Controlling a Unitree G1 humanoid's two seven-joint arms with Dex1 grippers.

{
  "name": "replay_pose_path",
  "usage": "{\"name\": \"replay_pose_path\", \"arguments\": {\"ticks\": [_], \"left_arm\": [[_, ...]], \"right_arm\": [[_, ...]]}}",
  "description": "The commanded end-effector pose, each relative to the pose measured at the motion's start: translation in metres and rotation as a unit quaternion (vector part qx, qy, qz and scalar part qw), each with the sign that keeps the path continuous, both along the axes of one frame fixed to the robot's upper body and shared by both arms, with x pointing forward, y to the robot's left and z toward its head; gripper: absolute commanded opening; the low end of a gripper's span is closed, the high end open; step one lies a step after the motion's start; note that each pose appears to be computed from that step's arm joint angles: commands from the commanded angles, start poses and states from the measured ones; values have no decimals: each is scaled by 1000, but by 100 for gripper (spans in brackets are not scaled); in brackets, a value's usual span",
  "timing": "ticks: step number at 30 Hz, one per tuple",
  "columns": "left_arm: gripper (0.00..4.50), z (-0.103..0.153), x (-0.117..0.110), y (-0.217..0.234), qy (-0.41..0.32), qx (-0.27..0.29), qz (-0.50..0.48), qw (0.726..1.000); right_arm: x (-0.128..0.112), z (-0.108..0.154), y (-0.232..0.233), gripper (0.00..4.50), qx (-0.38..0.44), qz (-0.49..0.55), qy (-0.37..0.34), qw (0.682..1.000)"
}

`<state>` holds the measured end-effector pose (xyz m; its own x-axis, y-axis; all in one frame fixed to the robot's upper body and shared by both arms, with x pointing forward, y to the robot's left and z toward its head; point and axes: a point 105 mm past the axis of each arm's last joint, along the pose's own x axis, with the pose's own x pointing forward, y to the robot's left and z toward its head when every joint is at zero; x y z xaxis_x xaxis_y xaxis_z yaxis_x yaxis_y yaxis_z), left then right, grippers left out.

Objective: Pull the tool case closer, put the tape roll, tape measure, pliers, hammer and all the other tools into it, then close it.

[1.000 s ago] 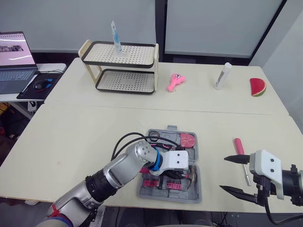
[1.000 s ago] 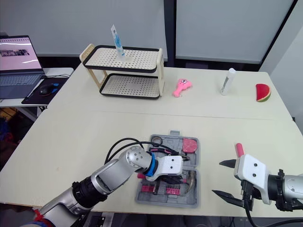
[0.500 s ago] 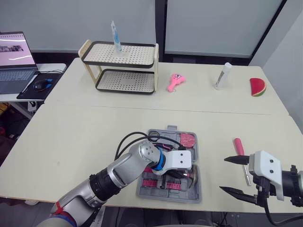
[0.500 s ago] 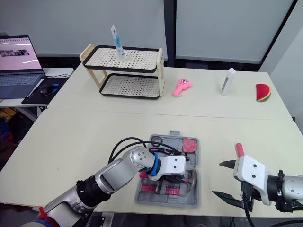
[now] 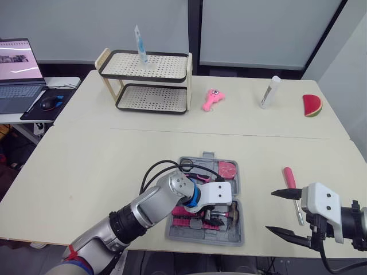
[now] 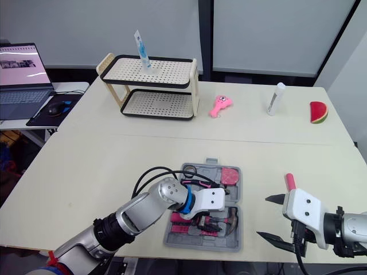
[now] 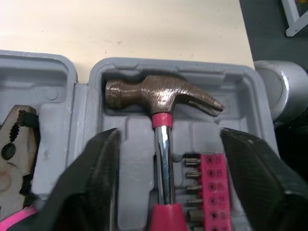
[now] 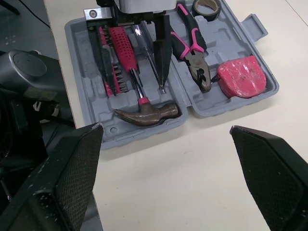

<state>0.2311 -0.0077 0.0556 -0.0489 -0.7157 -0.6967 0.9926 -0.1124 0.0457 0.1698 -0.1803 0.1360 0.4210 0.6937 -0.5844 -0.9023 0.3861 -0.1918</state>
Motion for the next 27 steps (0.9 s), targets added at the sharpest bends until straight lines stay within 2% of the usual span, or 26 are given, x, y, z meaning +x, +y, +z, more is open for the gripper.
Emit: {"name": "replay_pose_path", "arguments": {"ticks": [1,6,9,12,16,24,27], "left_arm": [[446,27,3,-6,-30,-43,-11,999],[446,42,3,8,-56,-77,-36,995],[446,45,2,19,-37,-109,-26,993],[393,42,-3,32,-18,-115,-40,992],[267,33,0,45,-28,-117,-56,991],[2,8,4,54,-47,-86,-71,993],[2,3,6,55,-55,-80,-71,993]], "right_arm": [[-2,5,4,450,0,7,-15,1000],[0,7,7,450,7,7,-22,1000],[1,8,9,450,10,7,-26,1000],[2,9,11,450,14,8,-29,999],[3,12,15,450,22,13,-33,999],[3,13,18,450,25,18,-28,999],[3,13,19,450,26,19,-27,999]]}}
